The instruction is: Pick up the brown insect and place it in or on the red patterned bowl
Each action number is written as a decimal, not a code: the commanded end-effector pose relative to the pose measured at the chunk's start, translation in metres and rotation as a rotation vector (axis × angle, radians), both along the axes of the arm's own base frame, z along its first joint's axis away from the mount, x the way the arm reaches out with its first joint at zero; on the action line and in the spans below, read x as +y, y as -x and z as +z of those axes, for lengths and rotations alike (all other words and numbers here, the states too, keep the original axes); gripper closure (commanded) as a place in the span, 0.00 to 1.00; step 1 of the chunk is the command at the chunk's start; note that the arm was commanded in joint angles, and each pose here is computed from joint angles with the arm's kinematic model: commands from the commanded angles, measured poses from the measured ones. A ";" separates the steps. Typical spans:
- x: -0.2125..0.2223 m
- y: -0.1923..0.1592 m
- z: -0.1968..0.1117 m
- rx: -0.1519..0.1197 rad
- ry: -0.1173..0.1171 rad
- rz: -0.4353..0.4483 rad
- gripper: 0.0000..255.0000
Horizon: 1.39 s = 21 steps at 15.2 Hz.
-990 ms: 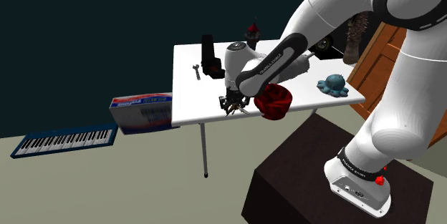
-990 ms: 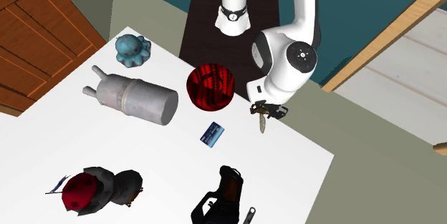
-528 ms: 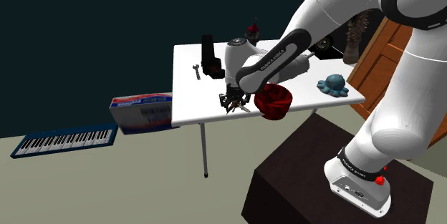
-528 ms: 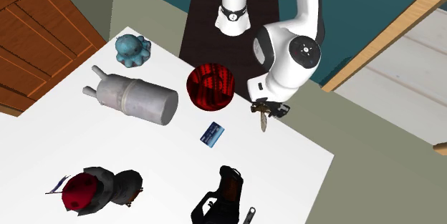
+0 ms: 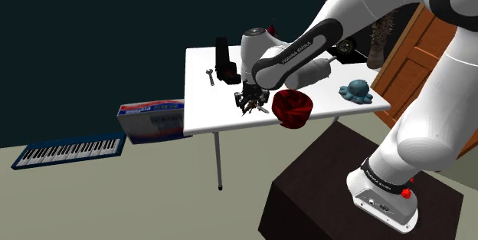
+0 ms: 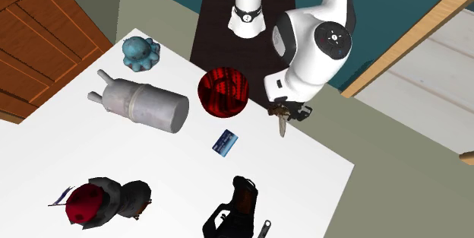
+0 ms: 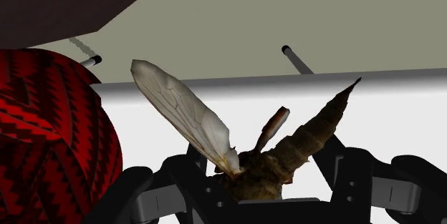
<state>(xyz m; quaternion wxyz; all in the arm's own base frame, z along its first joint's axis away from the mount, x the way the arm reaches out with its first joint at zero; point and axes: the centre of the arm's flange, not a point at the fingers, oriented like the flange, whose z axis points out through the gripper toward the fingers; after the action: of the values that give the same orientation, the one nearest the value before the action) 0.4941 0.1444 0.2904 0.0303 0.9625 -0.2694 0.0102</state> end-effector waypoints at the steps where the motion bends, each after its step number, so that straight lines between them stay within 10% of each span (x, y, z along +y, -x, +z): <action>1: 0.000 0.000 0.011 0.000 0.000 0.000 1.00; 12: 0.000 0.000 0.068 0.000 0.000 0.000 1.00; 21: -0.112 0.040 0.063 0.000 0.000 0.000 1.00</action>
<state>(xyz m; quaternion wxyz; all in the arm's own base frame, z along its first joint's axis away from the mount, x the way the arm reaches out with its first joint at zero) 0.4595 0.0440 0.3565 0.0305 0.9623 -0.2701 0.0100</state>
